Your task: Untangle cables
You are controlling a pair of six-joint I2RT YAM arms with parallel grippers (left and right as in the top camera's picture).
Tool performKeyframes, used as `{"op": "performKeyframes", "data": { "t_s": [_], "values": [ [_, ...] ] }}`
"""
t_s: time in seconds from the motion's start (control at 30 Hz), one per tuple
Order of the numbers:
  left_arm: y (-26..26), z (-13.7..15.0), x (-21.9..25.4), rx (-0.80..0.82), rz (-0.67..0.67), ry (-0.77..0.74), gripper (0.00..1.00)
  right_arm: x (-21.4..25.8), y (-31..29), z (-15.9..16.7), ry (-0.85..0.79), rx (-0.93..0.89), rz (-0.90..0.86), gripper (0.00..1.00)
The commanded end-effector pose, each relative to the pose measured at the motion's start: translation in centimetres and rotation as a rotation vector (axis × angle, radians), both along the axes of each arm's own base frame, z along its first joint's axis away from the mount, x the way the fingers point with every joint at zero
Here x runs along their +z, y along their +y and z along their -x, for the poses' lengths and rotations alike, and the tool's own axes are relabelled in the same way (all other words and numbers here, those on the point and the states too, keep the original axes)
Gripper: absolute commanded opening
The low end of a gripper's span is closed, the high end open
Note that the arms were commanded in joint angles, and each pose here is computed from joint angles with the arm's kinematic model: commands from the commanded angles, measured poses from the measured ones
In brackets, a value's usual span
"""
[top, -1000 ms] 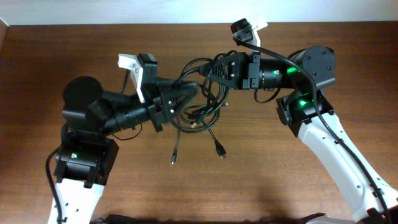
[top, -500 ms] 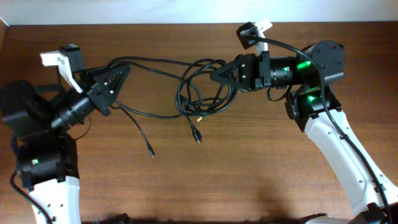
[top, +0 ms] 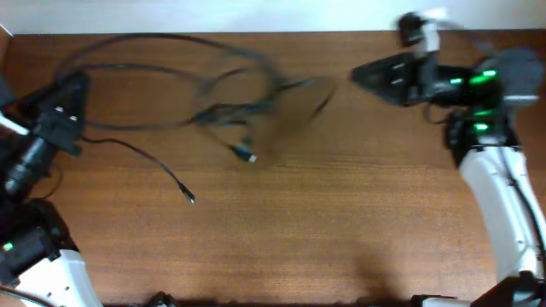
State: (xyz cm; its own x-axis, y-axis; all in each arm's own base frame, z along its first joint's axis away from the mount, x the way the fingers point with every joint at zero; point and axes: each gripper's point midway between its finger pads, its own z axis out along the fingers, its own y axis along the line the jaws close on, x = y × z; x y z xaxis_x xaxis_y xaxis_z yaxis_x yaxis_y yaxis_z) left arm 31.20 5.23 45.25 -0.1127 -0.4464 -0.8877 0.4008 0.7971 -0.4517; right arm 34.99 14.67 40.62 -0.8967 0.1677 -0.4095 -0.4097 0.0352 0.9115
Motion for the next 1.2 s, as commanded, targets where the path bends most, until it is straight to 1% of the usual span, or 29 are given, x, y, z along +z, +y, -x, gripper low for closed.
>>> {"op": "performKeyframes", "data": {
  "t_s": [0.0, 0.03, 0.1, 0.2, 0.23, 0.27, 0.33, 0.37, 0.4, 0.43, 0.5, 0.53, 0.57, 0.6, 0.67, 0.7, 0.73, 0.77, 0.8, 0.83, 0.87, 0.93, 0.97, 1.03, 1.07, 1.17],
  "values": [
    [1.4, -0.2, 1.4, 0.084, 0.022, -0.023, 0.02, 1.2, -5.2, -1.4, -0.073, -0.158, 0.01, 0.56],
    [1.1, 0.0, 1.4, 0.066, 0.019, -0.022, 0.02, 1.2, -6.4, -1.6, -0.084, -0.182, 0.017, 0.66],
    [-0.7, 0.4, 1.5, -0.025, 0.031, -0.013, 0.02, 0.9, -6.4, -0.9, -0.082, -0.144, 0.035, 0.72],
    [-6.2, 1.7, 3.2, -0.262, 0.041, -0.043, 0.02, 0.6, -3.3, 0.5, -0.092, -0.025, 0.047, 0.73],
    [-8.7, 2.8, 4.5, -0.364, 0.018, -0.089, 0.02, 0.6, -1.7, 1.1, -0.093, 0.02, 0.045, 0.73],
    [-9.9, 3.5, 5.0, -0.413, -0.001, -0.117, 0.02, 0.6, -0.7, 1.5, -0.093, 0.049, 0.043, 0.73],
    [-13.5, 6.0, 6.2, -0.57, -0.078, -0.201, 0.04, 0.5, 3.0, 3.2, -0.084, 0.163, 0.037, 0.73],
    [-14.3, 6.4, 6.2, -0.602, -0.088, -0.212, 0.06, 0.4, 4.4, 4.0, -0.061, 0.21, 0.034, 0.73],
    [-15.0, 6.7, 6.2, -0.633, -0.085, -0.213, 0.09, 0.2, 6.3, 5.2, -0.026, 0.271, 0.031, 0.73],
    [-15.5, 6.8, 6.1, -0.654, -0.085, -0.214, 0.09, 0.2, 7.7, 6.1, -0.025, 0.315, 0.03, 0.73],
    [-16.1, 7.1, 6.1, -0.679, -0.082, -0.214, 0.09, 0.4, 9.0, 6.7, -0.026, 0.335, 0.021, 0.73],
    [-16.4, 7.2, 6.1, -0.691, -0.081, -0.215, 0.1, 0.5, 9.4, 6.7, -0.026, 0.328, 0.014, 0.67],
    [-17.0, 7.5, 6.1, -0.717, -0.078, -0.216, 0.1, 0.5, 9.7, 6.9, -0.031, 0.334, 0.013, 0.66],
    [-17.4, 7.7, 6.1, -0.734, -0.076, -0.216, 0.12, 0.5, 9.8, 7.2, -0.07, 0.349, 0.015, 0.67],
    [-17.6, 7.7, 6.0, -0.742, -0.066, -0.204, 0.13, 0.2, 10.1, 8.0, -0.108, 0.394, 0.025, 0.67],
    [-17.5, 7.4, 5.9, -0.736, -0.034, -0.174, 0.13, 0.0, 10.3, 8.4, -0.155, 0.411, 0.025, 0.67],
    [-17.1, 6.4, 5.7, -0.713, 0.075, -0.076, 0.08, 0.0, 10.5, 8.6, -0.221, 0.415, 0.022, 0.67],
    [-16.8, 5.5, 5.2, -0.699, 0.179, 0.028, 0.07, 0.0, 10.6, 8.7, -0.301, 0.416, 0.018, 0.67],
    [-16.8, 5.3, 4.9, -0.699, 0.23, 0.087, 0.07, 0.0, 10.6, 8.6, -0.348, 0.414, 0.015, 0.67],
    [-16.8, 5.3, 4.9, -0.702, 0.247, 0.104, 0.07, -0.2, 10.7, 8.5, -0.405, 0.411, 0.013, 0.67],
    [-16.7, 5.2, 5.0, -0.698, 0.27, 0.117, 0.06, -0.4, 10.7, 8.2, -0.398, 0.407, 0.013, 0.66],
    [-16.2, 4.5, 5.5, -0.658, 0.341, 0.131, 0.05, -1.6, 11.1, 6.9, -0.295, 0.375, 0.017, 0.66],
    [-16.1, 4.4, 5.6, -0.654, 0.369, 0.147, 0.04, -2.3, 11.2, 6.4, -0.29, 0.371, 0.02, 0.66],
    [-16.1, 4.3, 5.6, -0.658, 0.411, 0.183, 0.03, -3.6, 11.5, 5.6, -0.308, 0.374, 0.022, 0.66],
    [-16.1, 4.3, 5.6, -0.661, 0.432, 0.201, 0.0, -3.9, 11.5, 5.4, -0.322, 0.377, 0.022, 0.66],
    [-15.5, 3.4, 5.5, -0.619, 0.512, 0.239, 0.0, -3.7, 11.5, 5.1, -0.388, 0.36, 0.019, 0.66]
  ]
}}
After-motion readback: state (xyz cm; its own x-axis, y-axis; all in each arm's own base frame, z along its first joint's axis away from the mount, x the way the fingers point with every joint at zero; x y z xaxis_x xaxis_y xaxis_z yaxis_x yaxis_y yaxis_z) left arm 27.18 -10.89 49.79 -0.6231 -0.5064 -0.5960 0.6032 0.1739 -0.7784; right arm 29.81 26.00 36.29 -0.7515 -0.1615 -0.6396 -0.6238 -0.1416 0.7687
